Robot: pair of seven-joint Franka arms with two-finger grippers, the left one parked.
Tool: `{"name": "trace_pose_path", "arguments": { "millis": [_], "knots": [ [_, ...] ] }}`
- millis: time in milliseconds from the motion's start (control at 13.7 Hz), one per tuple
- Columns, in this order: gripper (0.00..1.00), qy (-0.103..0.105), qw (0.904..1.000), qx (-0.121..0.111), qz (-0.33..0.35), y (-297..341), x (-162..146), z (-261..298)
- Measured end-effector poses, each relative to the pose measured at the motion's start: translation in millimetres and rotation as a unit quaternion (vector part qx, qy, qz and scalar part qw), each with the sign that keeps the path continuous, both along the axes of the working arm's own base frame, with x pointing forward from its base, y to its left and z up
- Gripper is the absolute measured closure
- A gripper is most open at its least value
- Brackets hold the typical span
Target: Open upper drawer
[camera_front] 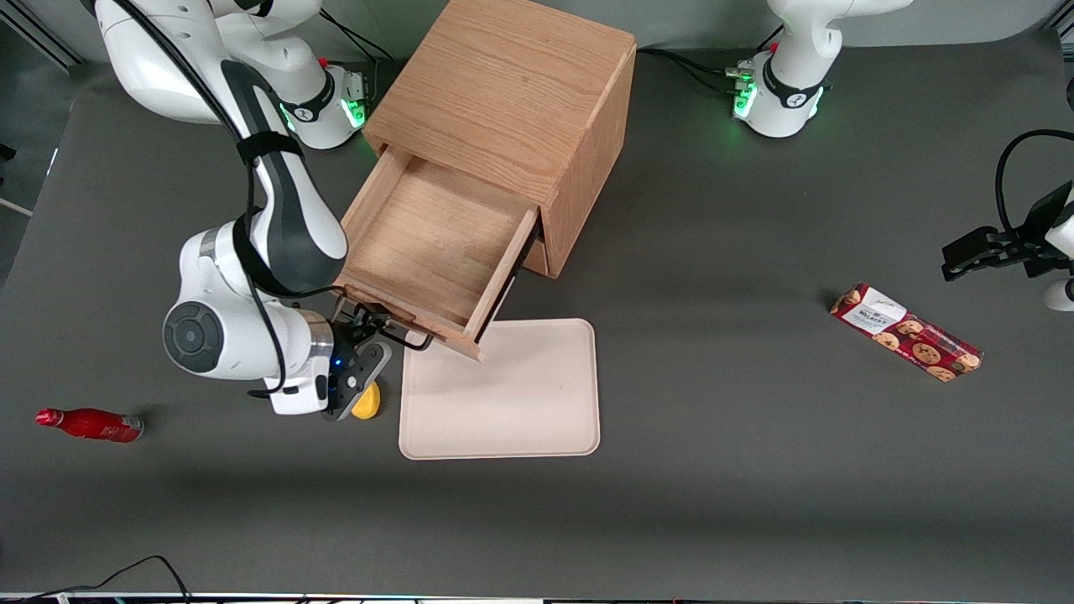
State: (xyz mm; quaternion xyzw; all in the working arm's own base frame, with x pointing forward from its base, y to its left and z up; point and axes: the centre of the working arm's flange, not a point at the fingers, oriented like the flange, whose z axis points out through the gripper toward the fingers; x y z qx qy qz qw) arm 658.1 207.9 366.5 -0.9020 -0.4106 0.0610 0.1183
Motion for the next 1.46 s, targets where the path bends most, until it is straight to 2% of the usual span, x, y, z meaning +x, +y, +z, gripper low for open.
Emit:
{"name": "trace_pose_path", "arguments": {
  "millis": [512,1244,1390,1463],
  "knots": [
    [0.0,-0.007,1.0,0.002,0.004,-3.1,9.7,-1.6],
    [0.0,-0.005,1.0,0.004,0.0,-13.1,17.8,-3.0],
    [0.0,-0.015,0.9998,0.009,0.005,-9.8,20.0,8.5],
    [0.0,-0.029,0.9995,0.012,0.007,-7.6,21.6,23.9]
  ]
}}
